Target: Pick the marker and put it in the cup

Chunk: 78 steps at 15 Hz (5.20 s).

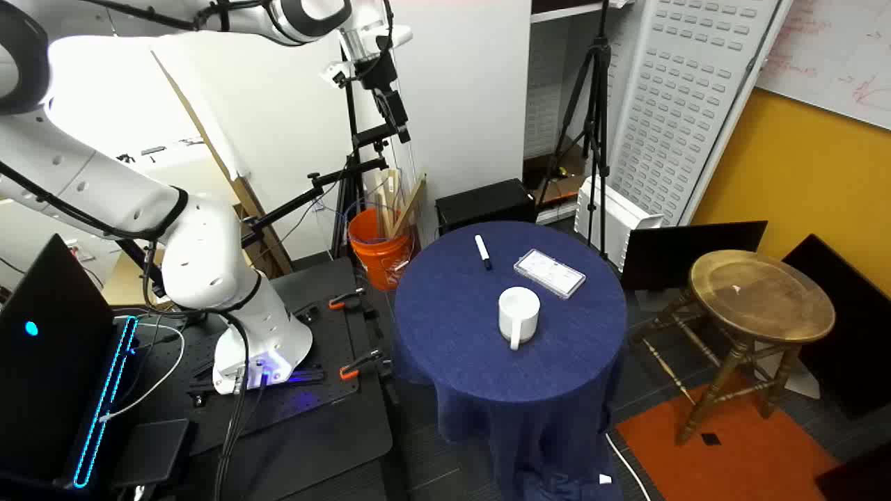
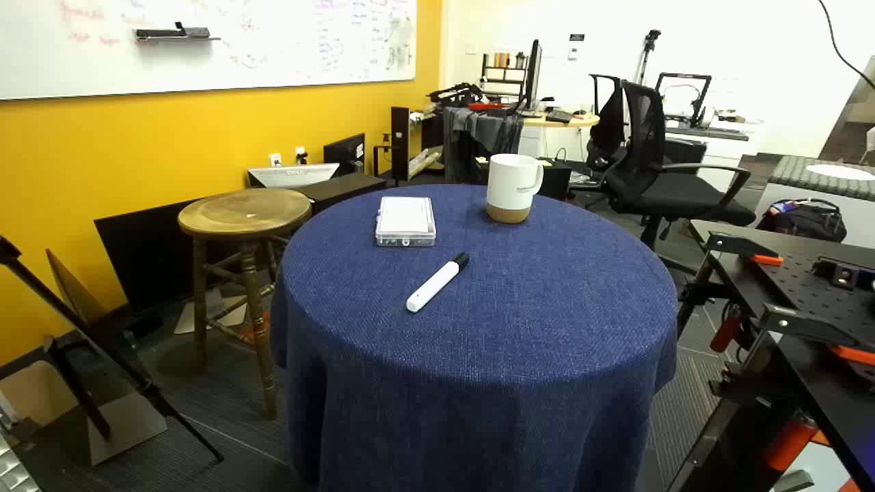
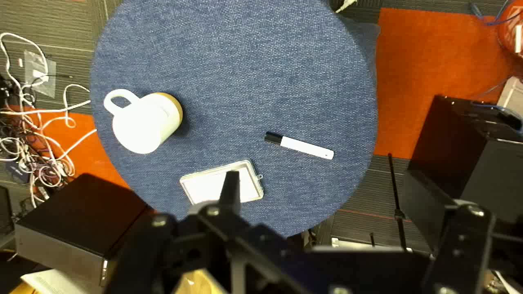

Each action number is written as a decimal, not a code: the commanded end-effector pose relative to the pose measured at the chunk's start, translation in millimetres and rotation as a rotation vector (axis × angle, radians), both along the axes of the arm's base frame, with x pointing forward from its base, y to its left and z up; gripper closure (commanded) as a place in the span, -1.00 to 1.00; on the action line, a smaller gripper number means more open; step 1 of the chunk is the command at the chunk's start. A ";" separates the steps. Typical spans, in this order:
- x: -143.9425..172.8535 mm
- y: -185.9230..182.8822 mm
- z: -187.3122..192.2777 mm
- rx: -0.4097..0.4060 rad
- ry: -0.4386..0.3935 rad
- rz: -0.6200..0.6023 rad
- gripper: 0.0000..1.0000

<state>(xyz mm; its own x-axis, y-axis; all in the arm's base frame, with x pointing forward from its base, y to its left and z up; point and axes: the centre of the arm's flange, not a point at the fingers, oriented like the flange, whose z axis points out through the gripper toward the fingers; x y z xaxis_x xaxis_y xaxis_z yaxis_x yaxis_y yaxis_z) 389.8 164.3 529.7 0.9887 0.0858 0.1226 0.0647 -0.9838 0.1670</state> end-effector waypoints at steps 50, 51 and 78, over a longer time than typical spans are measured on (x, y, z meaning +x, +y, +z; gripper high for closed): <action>134.3 -67.0 -71.4 0.315 -0.356 -0.898 -1.00; 135.9 -68.9 -78.0 0.325 -0.357 -0.911 -1.00; 206.9 -52.3 -248.3 0.344 -0.155 -1.442 -1.00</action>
<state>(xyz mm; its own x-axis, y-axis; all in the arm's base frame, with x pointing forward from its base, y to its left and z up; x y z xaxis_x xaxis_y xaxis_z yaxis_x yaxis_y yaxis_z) 580.0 106.9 294.9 0.2084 -0.9775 0.0315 -0.9548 -0.2104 -0.2101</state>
